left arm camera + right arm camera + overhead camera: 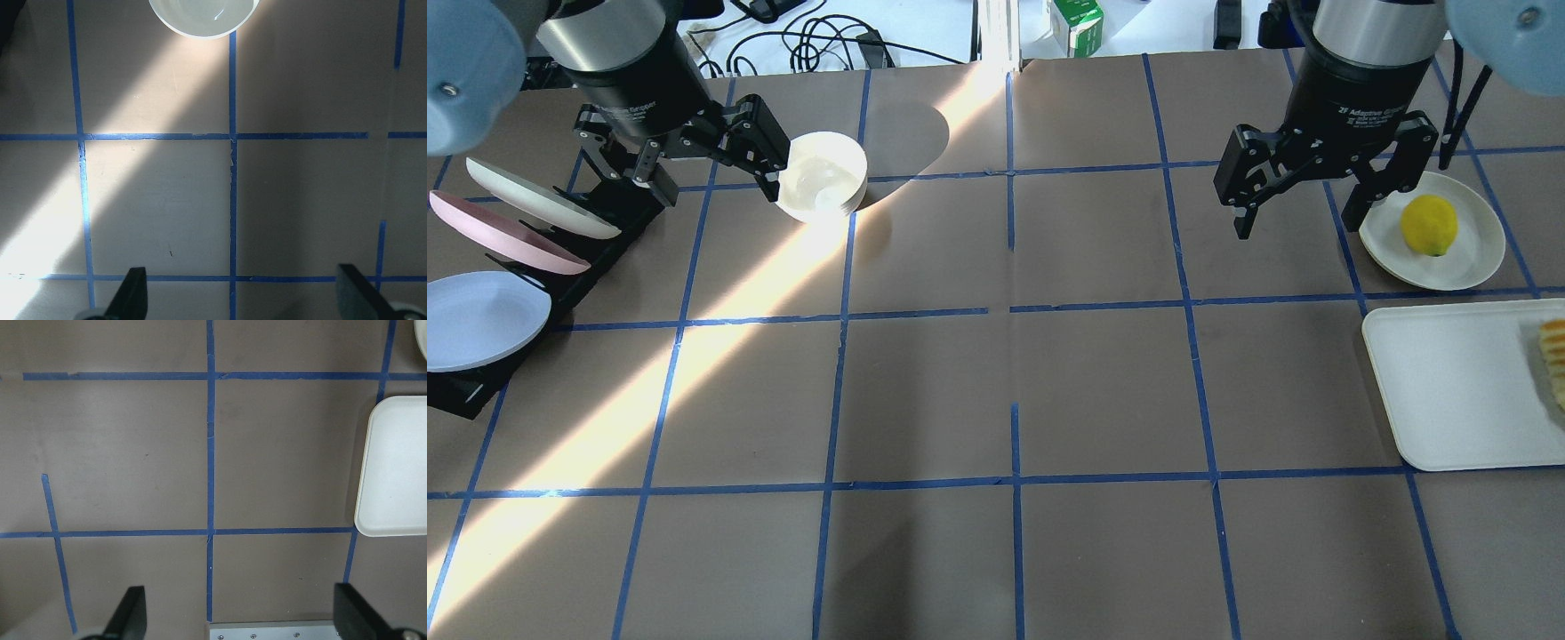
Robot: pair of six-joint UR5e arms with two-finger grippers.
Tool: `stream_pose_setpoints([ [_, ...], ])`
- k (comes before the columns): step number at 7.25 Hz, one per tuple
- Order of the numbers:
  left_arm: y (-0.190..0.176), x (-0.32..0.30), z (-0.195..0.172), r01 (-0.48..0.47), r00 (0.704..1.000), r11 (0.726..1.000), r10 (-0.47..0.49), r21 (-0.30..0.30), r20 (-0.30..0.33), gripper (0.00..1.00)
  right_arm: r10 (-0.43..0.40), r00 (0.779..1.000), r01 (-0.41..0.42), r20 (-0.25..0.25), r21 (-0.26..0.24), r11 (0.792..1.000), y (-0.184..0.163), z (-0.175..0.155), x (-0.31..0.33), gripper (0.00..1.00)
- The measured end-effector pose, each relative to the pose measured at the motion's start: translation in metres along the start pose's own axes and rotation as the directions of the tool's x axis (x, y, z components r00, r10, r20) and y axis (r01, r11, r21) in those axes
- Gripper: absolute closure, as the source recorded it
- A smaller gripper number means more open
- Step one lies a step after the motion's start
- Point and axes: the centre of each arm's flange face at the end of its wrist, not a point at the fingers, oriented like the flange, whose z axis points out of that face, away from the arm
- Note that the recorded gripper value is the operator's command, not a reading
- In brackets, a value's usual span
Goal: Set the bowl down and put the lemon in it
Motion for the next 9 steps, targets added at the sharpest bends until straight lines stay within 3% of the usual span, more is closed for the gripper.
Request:
stream_pose_setpoints([
  [3, -0.01, -0.002, 0.005, 0.002, 1.0, 1.0, -0.002, 0.001, -0.014, 0.0, 0.022, 1.0, -0.022, 0.0, 0.0, 1.0, 0.0, 0.0, 0.001, 0.0],
  [5, -0.066, -0.028, 0.049, 0.023, 0.998, 0.999, -0.022, 0.024, -0.052, 0.0, 0.044, 0.999, -0.044, -0.002, 0.007, 0.999, -0.009, 0.003, 0.009, 0.0],
  [7, -0.138, -0.069, 0.105, -0.002, 0.998, 0.999, 0.004, 0.038, -0.06, 0.0, 0.152, 0.988, -0.152, 0.009, 0.078, 0.985, -0.05, 0.012, 0.08, 0.0],
  [9, -0.192, -0.116, 0.166, -0.018, 0.998, 0.999, 0.019, 0.027, -0.066, 0.0, 0.189, 0.982, -0.189, 0.016, 0.138, 0.972, -0.112, 0.056, 0.18, 0.0],
])
